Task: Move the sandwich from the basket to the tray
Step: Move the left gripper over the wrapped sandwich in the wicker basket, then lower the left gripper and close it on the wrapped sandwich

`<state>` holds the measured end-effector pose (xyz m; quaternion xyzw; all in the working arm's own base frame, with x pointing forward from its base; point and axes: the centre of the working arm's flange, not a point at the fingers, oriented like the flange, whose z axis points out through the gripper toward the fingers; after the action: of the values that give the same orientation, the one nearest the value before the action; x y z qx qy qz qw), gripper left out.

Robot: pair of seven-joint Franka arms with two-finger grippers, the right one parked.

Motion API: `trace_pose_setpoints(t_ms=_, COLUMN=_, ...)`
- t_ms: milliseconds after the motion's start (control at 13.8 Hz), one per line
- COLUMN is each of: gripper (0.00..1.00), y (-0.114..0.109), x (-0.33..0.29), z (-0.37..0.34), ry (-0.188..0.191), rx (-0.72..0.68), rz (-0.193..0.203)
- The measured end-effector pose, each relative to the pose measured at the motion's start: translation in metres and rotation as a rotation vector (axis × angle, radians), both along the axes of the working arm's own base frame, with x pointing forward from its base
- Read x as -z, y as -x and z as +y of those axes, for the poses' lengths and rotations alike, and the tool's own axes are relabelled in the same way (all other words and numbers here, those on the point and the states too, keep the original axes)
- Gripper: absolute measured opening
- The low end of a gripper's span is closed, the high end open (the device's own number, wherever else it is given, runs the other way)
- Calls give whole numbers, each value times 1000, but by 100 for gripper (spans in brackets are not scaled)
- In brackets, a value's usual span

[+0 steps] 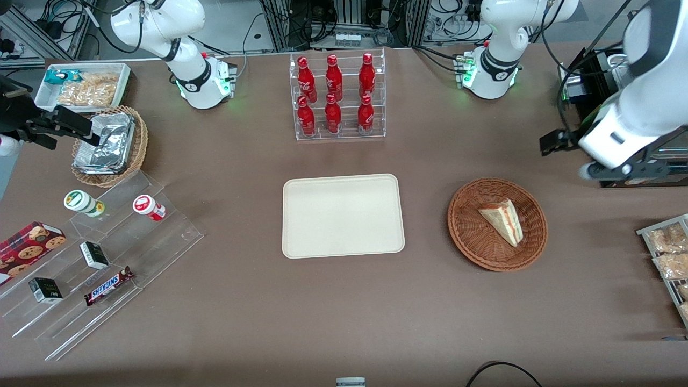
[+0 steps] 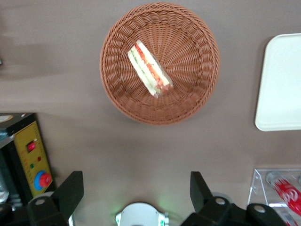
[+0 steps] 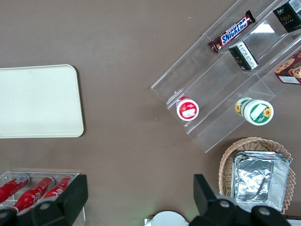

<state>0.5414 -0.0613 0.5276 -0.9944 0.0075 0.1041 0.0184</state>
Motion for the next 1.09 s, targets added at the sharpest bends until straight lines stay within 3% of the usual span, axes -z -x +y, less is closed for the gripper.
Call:
trace_pose_setpoints(t_ms=291, gripper=100, y=4, x=70, z=9, ry=2, rx=-13, rz=-7)
trace_pose_setpoints(t_ms=655, gripper=100, y=16, x=141, z=10, ry=9, rx=-34, rz=-91)
trace_pose_setpoints(t_ms=873, gripper=100, y=23, x=166, z=11, ry=-8, rx=-203, rz=-141)
trace_pose_setpoints(t_ms=1091, gripper=100, y=19, x=175, z=9, ry=-27, rx=-460, rz=-188)
